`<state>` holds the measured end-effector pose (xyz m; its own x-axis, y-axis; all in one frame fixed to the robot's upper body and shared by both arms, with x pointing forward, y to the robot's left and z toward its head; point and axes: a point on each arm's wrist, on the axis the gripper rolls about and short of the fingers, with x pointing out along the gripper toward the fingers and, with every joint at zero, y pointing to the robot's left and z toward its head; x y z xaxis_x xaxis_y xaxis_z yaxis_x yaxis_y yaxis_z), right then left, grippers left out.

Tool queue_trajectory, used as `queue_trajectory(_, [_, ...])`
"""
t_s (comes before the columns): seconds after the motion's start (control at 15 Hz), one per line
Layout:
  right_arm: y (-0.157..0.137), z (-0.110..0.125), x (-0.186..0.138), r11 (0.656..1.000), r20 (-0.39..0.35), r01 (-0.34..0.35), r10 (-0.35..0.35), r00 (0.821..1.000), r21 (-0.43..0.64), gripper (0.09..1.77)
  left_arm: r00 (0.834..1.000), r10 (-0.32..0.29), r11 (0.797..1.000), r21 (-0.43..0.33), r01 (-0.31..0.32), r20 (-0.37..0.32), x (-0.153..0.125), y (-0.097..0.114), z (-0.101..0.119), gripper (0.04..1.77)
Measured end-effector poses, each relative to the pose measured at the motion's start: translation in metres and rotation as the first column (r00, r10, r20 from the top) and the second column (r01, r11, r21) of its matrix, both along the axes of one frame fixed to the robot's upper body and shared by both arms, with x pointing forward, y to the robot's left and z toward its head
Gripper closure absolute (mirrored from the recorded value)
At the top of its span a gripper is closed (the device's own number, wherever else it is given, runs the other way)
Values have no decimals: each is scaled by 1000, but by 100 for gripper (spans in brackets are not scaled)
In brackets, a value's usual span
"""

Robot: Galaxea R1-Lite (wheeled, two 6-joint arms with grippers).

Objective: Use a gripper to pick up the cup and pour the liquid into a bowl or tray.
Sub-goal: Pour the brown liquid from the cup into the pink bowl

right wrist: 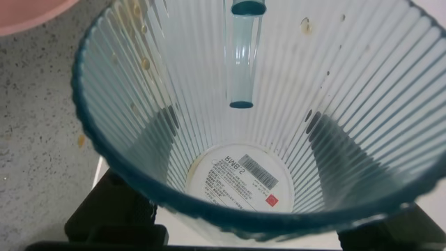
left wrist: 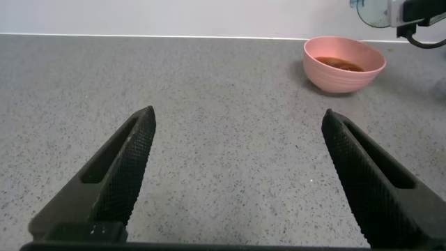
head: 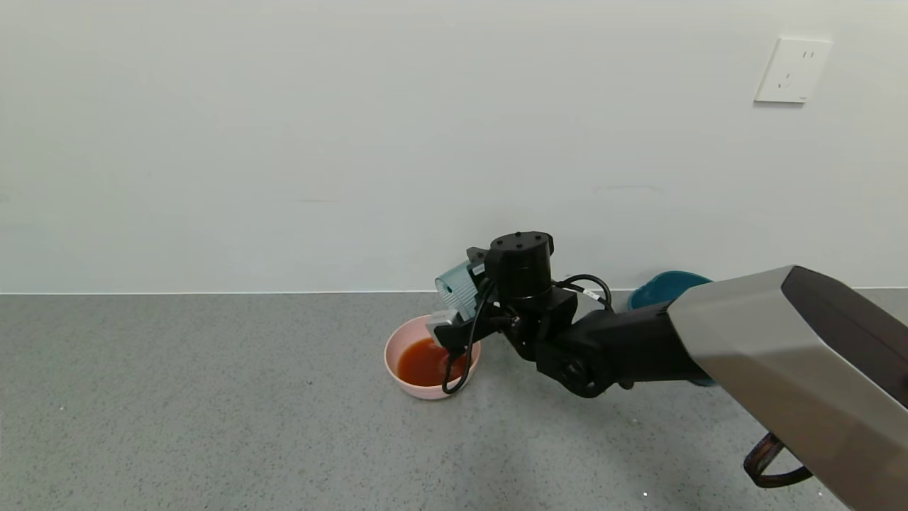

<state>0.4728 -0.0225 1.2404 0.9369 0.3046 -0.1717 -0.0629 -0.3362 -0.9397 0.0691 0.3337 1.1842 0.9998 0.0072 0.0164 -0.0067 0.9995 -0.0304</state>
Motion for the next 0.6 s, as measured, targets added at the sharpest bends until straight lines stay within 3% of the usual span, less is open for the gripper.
queue_trajectory(0.6, [-1, 0, 0, 1000, -2, -2, 2, 1000, -10, 49, 1000, 0, 1000, 0, 0, 0, 0, 0, 0, 9])
